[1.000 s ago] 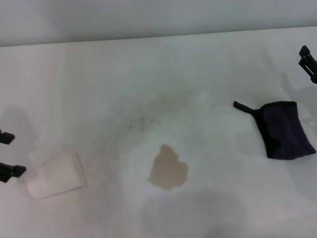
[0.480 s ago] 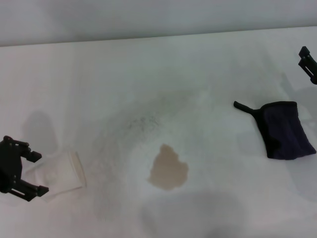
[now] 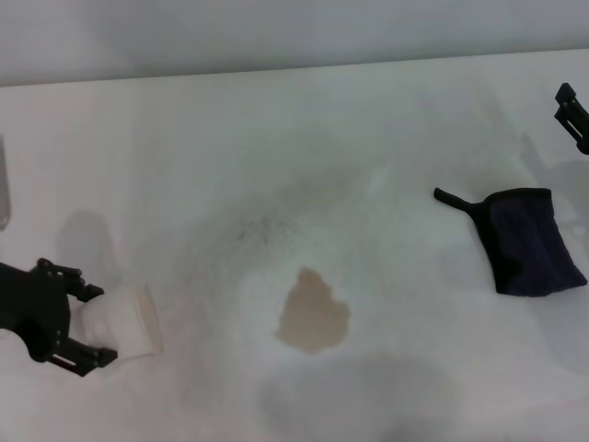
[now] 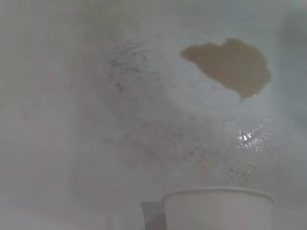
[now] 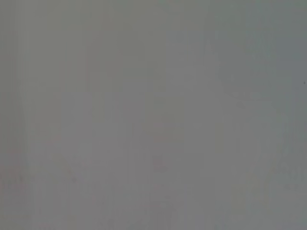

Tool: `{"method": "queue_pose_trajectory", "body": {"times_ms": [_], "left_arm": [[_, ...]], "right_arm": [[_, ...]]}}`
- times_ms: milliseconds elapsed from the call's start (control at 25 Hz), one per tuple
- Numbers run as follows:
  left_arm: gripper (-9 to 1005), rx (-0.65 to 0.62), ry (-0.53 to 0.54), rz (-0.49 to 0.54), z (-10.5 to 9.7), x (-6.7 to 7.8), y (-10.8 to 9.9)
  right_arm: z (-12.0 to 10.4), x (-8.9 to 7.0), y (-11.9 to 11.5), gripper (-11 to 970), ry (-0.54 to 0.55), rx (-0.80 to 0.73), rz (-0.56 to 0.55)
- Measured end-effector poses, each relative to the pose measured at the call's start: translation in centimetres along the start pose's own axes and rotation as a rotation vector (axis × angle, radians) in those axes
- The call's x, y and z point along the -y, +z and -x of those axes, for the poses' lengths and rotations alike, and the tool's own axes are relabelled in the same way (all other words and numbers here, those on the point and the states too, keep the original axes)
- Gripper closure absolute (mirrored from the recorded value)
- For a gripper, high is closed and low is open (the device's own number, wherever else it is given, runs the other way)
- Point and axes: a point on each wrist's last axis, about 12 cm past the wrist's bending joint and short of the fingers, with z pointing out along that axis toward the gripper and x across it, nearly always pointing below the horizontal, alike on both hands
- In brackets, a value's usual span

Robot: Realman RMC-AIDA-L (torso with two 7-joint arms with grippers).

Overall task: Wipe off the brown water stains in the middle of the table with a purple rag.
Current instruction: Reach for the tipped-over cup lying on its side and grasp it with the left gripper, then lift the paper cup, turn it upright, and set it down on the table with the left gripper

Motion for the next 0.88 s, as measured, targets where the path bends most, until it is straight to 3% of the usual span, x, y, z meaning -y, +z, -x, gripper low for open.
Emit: {"method": "queue_pose_trajectory", "body": {"times_ms": [440, 680, 880], "left_arm": [[120, 0.075, -0.010, 0.028, -0.5, -0.4, 2.2], [122, 0.208, 0.000, 0.045, -0.5, 0.1, 2.4], [124, 0.395, 0.001, 0.114, -1.2, 0.7, 1.8]], "right_arm": [[0.1, -0.1, 0.2, 101, -0.005, 0.003, 0.010], [0.2, -0.2, 0.4, 101, -0.010, 0.004, 0.018], [0.3, -0.2, 0.4, 101, -0.015, 0.005, 0.023]]}}
